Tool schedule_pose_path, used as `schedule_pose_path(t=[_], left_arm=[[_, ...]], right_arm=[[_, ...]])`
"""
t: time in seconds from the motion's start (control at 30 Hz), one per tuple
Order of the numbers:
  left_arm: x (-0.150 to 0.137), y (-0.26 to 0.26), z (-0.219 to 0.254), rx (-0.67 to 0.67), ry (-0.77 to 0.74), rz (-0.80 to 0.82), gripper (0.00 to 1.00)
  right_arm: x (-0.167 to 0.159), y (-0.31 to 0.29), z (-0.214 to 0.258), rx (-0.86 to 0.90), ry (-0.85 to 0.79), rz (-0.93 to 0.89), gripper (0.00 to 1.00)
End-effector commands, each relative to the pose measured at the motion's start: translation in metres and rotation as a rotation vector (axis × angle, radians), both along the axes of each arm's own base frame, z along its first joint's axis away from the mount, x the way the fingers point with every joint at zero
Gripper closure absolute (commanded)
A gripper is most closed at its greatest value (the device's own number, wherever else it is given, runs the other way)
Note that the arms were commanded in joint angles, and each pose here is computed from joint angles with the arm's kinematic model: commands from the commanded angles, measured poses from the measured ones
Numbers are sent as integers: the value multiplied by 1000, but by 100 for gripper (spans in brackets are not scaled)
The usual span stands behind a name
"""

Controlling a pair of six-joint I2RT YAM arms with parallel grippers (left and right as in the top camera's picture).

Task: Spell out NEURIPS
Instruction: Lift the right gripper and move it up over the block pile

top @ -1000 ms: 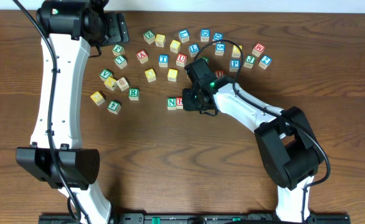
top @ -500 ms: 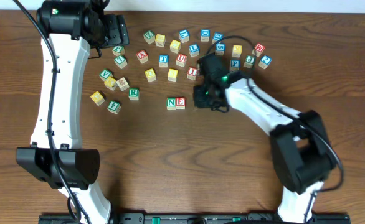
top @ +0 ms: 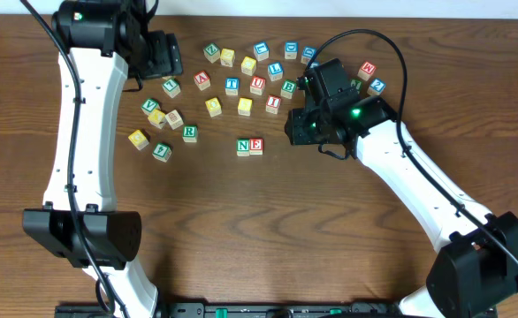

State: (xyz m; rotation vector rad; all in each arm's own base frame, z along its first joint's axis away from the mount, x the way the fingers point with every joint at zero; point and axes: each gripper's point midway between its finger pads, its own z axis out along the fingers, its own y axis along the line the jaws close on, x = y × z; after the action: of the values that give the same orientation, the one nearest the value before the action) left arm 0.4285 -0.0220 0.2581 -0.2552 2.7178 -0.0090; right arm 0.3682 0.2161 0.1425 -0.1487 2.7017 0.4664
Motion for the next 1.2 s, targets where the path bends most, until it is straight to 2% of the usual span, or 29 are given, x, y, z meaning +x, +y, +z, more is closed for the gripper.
schedule_pose_path(t=[0.0,0.13,0.53,0.73,1.17], left_arm=[[-6,2,-7,11,39,6,13],[-9,3,-9,12,54,6,13],[-6,2,-8,-8,41,41,13],[-3,1,-17,-22,58,79,13],[13,0,-28,-24,20,77,13]], right_arm=[[2,-8,3,0,-5,-10,57],[5,-9,5,4,-14,-16,54],[28,-8,20,47,-103,-36,51],[40,-22,22,22,-130,-120,52],[38,-25,20,20,-117,-139,51]])
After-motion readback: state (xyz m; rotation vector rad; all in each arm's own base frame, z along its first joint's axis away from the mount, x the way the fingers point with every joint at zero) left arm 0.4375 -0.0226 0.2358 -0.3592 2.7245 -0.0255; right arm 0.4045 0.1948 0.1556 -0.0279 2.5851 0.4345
